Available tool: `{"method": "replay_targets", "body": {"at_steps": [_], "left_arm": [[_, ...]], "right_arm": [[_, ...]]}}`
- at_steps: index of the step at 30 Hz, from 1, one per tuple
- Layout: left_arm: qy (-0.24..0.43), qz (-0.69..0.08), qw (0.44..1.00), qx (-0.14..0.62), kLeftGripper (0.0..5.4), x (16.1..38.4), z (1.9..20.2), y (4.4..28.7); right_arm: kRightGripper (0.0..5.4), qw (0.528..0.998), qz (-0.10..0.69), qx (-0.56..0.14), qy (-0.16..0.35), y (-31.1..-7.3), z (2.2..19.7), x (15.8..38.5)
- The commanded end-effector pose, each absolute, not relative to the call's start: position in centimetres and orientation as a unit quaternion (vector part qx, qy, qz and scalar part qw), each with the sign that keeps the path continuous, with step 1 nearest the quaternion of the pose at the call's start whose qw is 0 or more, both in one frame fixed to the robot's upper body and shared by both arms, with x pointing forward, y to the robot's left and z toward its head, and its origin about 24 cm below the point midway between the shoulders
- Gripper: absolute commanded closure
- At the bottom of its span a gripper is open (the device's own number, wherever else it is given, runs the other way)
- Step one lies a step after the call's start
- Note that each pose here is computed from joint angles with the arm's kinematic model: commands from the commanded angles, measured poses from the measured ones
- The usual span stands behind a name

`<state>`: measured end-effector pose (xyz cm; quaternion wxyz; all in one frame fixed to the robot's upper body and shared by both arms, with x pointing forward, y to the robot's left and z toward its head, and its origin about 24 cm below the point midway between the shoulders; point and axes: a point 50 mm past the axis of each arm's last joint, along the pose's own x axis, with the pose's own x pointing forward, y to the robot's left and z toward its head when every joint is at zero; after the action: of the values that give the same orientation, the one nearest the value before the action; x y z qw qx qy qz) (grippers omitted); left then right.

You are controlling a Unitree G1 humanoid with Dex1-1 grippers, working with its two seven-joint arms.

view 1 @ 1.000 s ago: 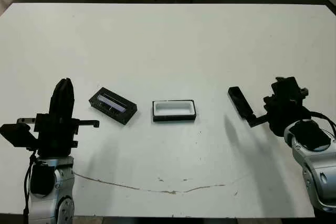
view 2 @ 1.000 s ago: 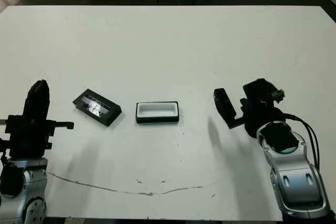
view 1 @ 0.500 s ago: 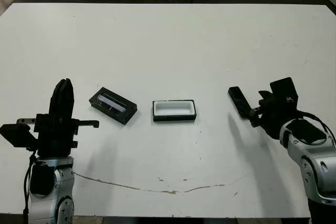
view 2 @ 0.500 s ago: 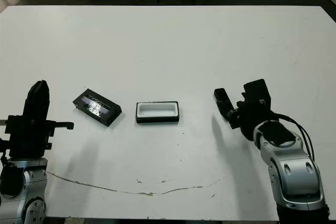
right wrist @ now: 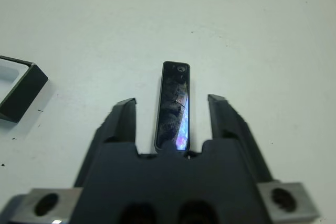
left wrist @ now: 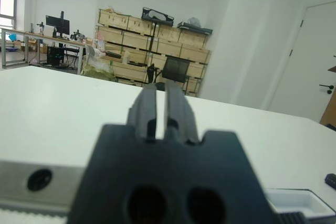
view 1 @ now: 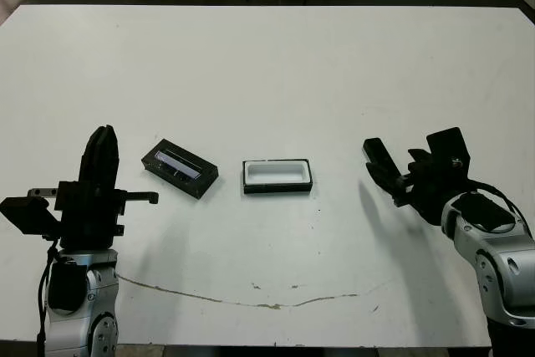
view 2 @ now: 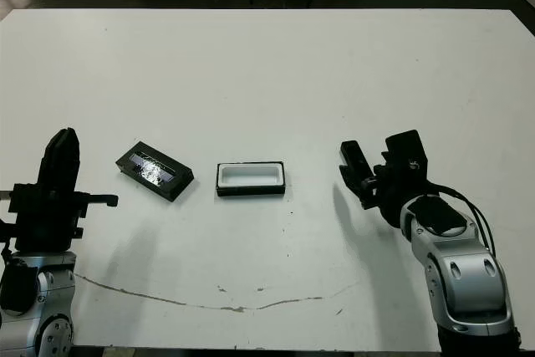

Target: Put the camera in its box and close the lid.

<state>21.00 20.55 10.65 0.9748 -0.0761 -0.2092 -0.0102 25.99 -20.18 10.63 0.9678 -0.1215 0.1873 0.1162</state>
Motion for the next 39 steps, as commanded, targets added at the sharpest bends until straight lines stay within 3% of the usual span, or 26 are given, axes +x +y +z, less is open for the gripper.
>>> {"method": "replay_targets", "body": {"at_steps": [1, 3, 14, 19, 22, 28, 35, 39], "left_arm": [[-0.191, -0.008, 0.978, -0.082, 5.4, 20.8, 10.0, 20.7], [-0.189, -0.007, 0.979, -0.075, 5.4, 20.8, 10.0, 20.7], [-0.188, -0.005, 0.979, -0.072, 5.4, 20.8, 10.0, 20.7], [-0.189, -0.001, 0.98, -0.068, 5.4, 20.8, 10.0, 20.7], [-0.185, -0.004, 0.98, -0.079, 5.4, 20.8, 10.0, 20.7], [-0.188, -0.006, 0.979, -0.075, 5.4, 20.8, 10.0, 20.7], [-0.189, -0.008, 0.979, -0.077, 5.4, 20.8, 10.0, 20.7], [-0.187, -0.008, 0.979, -0.077, 5.4, 20.8, 10.0, 20.7]], "right_arm": [[3.45, 0.962, 0.117, -0.126, 0.21, -20.5, 9.6, 25.7], [3.31, 0.959, 0.123, -0.139, 0.213, -20.5, 9.5, 25.7], [0.87, 0.948, 0.129, -0.165, 0.241, -20.4, 8.7, 25.3], [0.57, 0.944, 0.125, -0.178, 0.249, -20.3, 8.4, 25.1], [0.84, 0.945, 0.123, -0.173, 0.25, -20.1, 8.2, 25.0], [2.2, 0.943, 0.111, -0.176, 0.261, -20.2, 7.4, 24.9], [3.8, 0.943, 0.094, -0.147, 0.282, -21.7, 3.6, 25.3], [4.62, 0.947, 0.105, -0.14, 0.271, -21.3, 4.0, 24.6]]}}
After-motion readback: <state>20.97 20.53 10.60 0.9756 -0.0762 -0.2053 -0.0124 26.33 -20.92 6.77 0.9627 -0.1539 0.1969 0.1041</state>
